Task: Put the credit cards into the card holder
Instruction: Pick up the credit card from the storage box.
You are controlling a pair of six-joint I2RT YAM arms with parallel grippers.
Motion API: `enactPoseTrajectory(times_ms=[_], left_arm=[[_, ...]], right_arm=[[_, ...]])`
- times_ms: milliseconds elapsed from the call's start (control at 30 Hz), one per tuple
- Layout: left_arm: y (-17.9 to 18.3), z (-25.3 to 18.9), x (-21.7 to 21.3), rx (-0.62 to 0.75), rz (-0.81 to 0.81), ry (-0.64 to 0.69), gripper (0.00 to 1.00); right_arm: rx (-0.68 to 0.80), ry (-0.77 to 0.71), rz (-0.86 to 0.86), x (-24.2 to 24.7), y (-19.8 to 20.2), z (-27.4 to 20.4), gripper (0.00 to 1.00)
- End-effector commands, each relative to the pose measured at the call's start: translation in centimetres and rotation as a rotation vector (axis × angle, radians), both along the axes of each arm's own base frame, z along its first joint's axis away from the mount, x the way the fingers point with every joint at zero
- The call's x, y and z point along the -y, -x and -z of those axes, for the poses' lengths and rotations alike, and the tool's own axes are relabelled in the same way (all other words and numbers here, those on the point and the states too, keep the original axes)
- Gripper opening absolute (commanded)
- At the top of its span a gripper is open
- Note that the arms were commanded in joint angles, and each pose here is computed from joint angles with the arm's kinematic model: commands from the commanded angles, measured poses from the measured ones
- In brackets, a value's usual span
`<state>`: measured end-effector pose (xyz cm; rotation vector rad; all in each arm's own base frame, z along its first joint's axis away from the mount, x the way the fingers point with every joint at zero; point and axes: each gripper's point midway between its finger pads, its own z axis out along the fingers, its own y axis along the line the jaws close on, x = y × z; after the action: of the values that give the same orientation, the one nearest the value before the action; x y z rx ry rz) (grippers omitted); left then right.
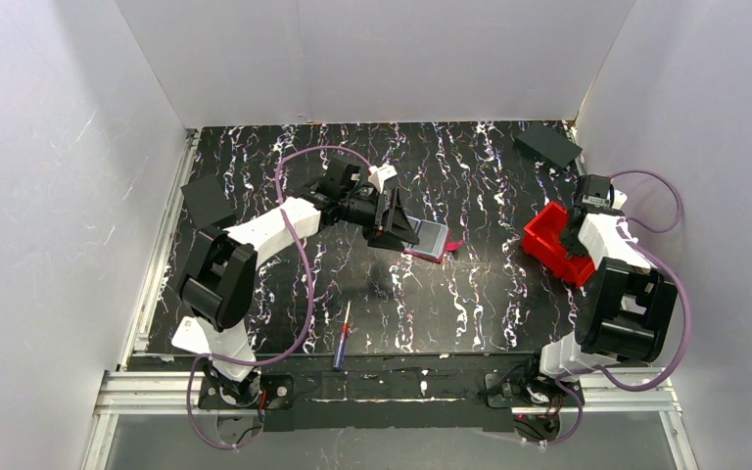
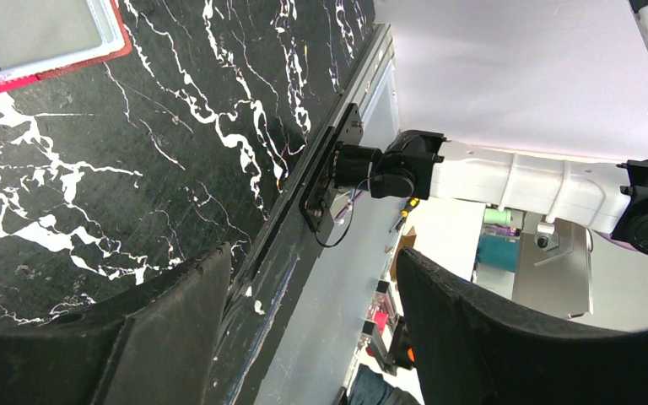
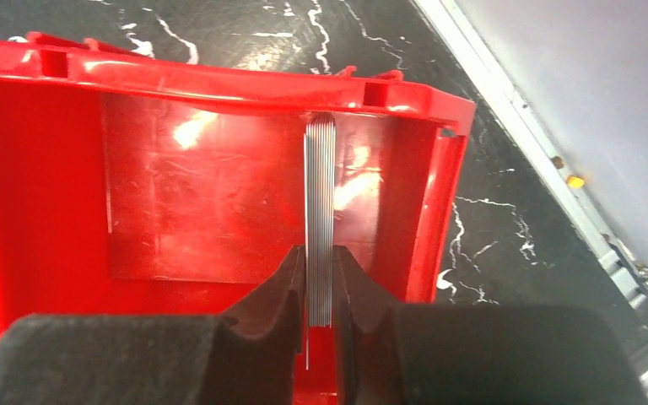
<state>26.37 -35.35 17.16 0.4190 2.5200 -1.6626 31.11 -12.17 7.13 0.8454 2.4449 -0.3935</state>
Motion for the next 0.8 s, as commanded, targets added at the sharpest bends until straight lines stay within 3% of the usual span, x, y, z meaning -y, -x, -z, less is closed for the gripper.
enactPoseTrajectory(times_ms=[0,367,767], left_arm=[[0.6,-0.4,-0.1,0.01,0.024,0.019,0.7],[0.7,-0.7,-0.1,0.011,0.029,0.026,0.7],[0.7,-0.5,-0.2,0.021,0.029,0.016,0.7]], right_arm=[[0.13,-0.091,-0.016,-1.7,-1.3,-0.7,0.01],[0.308,-0.329,0.029,-5.7,-2.9,1.5,0.01],[0.391,-0.377,0.019,-8.1,-6.5,1.0,0.01]])
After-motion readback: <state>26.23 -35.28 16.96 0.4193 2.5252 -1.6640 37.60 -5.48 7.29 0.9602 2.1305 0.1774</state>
